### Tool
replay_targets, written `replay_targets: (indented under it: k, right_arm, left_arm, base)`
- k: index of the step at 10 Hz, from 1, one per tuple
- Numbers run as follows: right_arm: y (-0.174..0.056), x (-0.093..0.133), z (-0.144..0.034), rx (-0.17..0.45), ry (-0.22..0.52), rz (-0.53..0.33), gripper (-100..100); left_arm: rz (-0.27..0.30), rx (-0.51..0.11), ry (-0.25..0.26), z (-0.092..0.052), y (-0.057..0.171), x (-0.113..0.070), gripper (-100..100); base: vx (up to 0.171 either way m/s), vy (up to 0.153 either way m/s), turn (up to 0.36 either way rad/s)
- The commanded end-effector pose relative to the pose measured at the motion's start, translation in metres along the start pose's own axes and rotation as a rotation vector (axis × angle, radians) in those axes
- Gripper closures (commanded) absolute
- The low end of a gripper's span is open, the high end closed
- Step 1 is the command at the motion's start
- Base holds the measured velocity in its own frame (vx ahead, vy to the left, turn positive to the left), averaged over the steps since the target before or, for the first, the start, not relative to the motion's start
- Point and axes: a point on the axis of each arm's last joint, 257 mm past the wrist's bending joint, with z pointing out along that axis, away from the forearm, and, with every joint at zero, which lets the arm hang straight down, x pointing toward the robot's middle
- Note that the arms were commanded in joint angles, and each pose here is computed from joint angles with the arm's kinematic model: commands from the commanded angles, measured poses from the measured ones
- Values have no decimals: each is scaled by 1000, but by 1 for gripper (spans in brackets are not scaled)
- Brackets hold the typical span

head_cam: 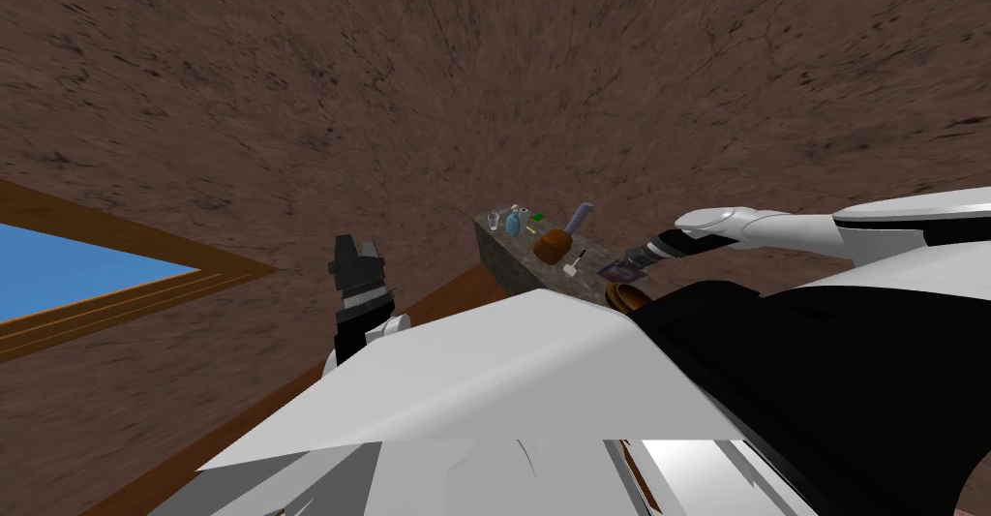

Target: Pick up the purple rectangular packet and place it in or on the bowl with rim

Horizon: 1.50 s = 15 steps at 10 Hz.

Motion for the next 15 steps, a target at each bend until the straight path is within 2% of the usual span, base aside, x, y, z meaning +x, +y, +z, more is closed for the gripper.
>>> replay_targets:
  k: [1,6,7,15]
  right_arm:
    - [-1,-6,-14,-3,11,-8,100]
    - [-1,-24,-54,-10,40,-26,100]
    - [-1,-24,-54,-10,40,-26,100]
    - [5,-50,-112,-15,83,-46,100]
  left_arm:
    - [0,0,0,0,0,0,0]
    - [0,0,0,0,0,0,0]
    - [0,0,0,0,0,0,0]
    - [0,0,0,0,0,0,0]
  base:
    - [-12,12,-63]
    - [-19,22,-59]
    - [-13,11,-28]
    - [-16,17,-53]
